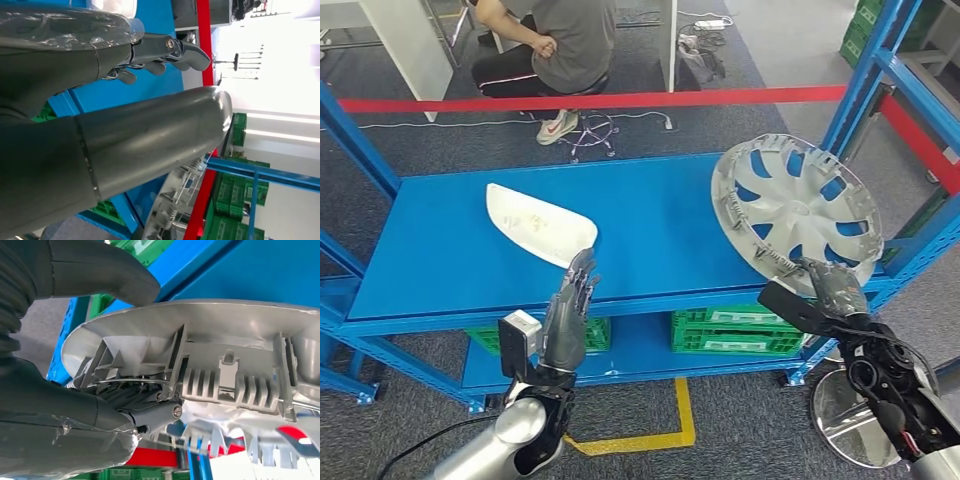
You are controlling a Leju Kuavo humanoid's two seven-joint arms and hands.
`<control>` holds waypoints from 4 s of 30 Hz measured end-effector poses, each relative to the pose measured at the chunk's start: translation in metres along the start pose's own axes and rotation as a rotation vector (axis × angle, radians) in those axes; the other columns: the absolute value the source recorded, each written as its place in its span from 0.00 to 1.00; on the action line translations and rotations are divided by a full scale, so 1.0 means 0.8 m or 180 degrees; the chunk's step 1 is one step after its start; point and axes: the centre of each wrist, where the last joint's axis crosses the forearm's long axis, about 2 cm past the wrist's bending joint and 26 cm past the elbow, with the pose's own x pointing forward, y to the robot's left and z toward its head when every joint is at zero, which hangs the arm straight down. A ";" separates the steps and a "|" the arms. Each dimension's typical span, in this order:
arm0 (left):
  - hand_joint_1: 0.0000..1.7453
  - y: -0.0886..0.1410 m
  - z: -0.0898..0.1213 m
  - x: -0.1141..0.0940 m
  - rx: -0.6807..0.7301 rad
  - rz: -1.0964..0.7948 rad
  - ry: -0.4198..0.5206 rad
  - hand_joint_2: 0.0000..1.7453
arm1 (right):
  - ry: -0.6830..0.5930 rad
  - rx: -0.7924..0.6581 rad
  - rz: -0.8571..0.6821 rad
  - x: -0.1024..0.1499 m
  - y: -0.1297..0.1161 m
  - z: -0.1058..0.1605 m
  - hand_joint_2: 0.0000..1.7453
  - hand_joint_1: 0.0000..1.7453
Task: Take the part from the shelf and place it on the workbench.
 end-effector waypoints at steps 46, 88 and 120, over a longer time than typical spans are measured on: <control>0.00 -0.018 -0.039 -0.018 -0.0078 0.0009 -0.0081 0.00 | -0.2293 -0.1301 -0.1527 0.176 -0.125 0.049 1.00 1.00; 0.00 -0.027 -0.044 -0.011 -0.0314 -0.0120 -0.0333 1.00 | -0.2376 -0.1809 -0.1422 0.188 -0.137 0.103 1.00 1.00; 0.00 -0.026 -0.045 -0.011 -0.0250 -0.0083 -0.0323 1.00 | -0.2134 -0.1961 -0.1647 0.180 -0.110 0.114 1.00 1.00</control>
